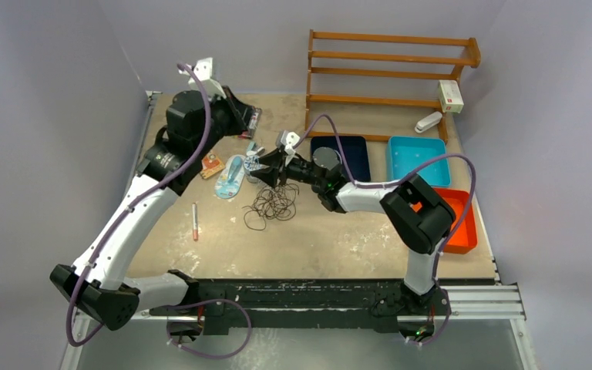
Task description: Untangle the cables
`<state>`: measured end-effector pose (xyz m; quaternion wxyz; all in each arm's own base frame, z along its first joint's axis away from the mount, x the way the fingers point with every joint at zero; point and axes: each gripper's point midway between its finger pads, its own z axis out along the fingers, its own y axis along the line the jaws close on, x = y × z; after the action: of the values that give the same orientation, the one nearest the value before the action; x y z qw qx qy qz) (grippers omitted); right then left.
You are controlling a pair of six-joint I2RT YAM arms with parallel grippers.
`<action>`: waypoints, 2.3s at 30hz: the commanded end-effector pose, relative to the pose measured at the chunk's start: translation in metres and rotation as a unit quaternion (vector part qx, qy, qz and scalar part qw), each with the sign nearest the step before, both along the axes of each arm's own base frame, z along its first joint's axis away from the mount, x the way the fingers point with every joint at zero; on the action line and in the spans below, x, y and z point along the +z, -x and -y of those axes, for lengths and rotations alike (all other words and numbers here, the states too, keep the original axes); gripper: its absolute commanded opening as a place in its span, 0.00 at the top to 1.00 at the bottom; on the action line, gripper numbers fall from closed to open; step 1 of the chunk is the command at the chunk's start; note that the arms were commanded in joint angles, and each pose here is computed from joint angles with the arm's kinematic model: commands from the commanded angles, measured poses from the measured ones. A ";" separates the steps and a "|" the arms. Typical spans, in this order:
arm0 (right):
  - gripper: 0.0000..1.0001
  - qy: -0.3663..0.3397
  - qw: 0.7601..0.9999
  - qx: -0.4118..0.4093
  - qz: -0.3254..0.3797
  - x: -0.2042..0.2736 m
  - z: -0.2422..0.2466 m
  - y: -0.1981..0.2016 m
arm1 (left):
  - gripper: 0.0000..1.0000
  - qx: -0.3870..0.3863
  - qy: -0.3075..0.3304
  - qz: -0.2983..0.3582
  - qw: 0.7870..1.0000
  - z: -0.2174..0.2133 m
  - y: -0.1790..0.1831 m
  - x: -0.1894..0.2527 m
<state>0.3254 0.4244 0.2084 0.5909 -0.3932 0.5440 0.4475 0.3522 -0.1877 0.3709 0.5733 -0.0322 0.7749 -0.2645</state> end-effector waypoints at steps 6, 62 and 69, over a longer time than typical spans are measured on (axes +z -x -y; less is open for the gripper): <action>0.61 -0.007 0.999 0.035 -0.011 -0.023 -0.025 0.018 | 1.00 0.015 0.041 0.117 0.992 -0.012 0.006 0.121; 0.41 0.042 0.999 -0.021 0.017 0.007 0.038 0.063 | 1.00 0.144 0.035 0.289 0.946 -0.086 0.036 0.266; 0.41 0.047 0.998 -0.025 -0.025 -0.007 0.023 0.048 | 1.00 0.148 0.034 0.292 0.944 -0.090 0.041 0.267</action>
<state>0.2646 0.3937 0.1939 0.5624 -0.4122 0.5839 0.4158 0.3304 -0.1072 0.6102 0.7822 -0.0792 0.5907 -0.1813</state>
